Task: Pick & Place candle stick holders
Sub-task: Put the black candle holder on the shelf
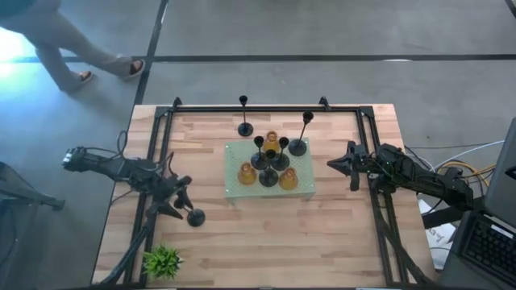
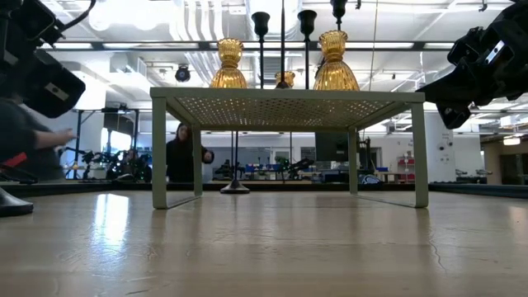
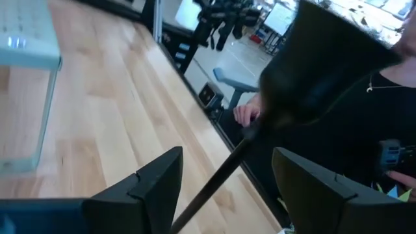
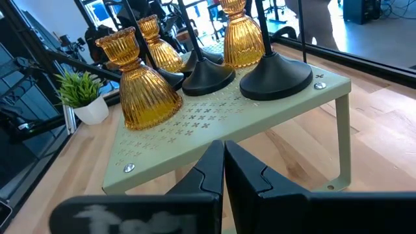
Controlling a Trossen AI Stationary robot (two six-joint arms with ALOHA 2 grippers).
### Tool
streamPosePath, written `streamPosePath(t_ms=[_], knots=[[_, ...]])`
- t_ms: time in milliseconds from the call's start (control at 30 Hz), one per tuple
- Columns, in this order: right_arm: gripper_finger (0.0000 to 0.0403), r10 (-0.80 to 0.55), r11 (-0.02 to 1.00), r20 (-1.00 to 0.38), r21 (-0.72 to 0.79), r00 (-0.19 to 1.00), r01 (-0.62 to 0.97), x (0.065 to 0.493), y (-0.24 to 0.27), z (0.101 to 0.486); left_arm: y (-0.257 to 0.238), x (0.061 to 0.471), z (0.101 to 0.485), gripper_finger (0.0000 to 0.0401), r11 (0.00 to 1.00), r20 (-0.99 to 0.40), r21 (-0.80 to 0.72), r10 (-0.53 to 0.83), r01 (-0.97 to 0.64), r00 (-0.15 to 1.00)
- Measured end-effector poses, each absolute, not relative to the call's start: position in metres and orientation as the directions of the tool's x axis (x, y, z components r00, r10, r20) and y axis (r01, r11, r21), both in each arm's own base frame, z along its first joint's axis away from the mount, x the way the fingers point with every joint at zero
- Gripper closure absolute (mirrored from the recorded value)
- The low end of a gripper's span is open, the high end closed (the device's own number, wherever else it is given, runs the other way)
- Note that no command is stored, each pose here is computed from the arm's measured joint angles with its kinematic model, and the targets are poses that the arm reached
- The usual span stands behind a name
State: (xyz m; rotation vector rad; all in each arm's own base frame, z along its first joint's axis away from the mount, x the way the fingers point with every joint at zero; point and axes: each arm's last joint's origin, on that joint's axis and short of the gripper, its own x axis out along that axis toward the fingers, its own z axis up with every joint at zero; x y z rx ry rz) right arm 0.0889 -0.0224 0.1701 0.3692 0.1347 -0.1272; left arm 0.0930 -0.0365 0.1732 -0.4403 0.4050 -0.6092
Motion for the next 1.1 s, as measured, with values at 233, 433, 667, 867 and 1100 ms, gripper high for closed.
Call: streamPosePath(t_ms=[233,433,667,867,1100], knots=[[0.0394,-0.1,0.925,-0.154,0.35,0.983,0.149,0.0889,-0.0224,0.1701,-0.0367,0.0939,0.1769,0.0168,0.743,-0.195,-0.452,-0.623,0.495,0.758],[0.0394,-0.1,0.925,-0.154,0.35,0.983,0.149,0.0889,-0.0224,0.1701,-0.0362,0.0943,0.1768,0.021,0.757,-0.197,-0.441,-0.605,0.481,0.771],[0.0394,-0.099,0.925,-0.154,0.35,0.983,0.148,0.0889,-0.0224,0.1701,-0.0353,0.0948,0.1764,0.0309,0.784,-0.204,-0.41,-0.577,0.467,0.791],[0.0394,-0.099,0.925,-0.154,0.35,0.983,0.148,0.0889,-0.0224,0.1701,-0.0341,0.0957,0.1762,0.0385,0.824,-0.209,-0.359,-0.529,0.439,0.823],[0.0394,-0.1,0.925,-0.154,0.35,0.983,0.149,0.0889,-0.0224,0.1701,-0.0309,0.0978,0.1821,0.0385,0.874,-0.175,-0.335,-0.425,0.352,0.888]])
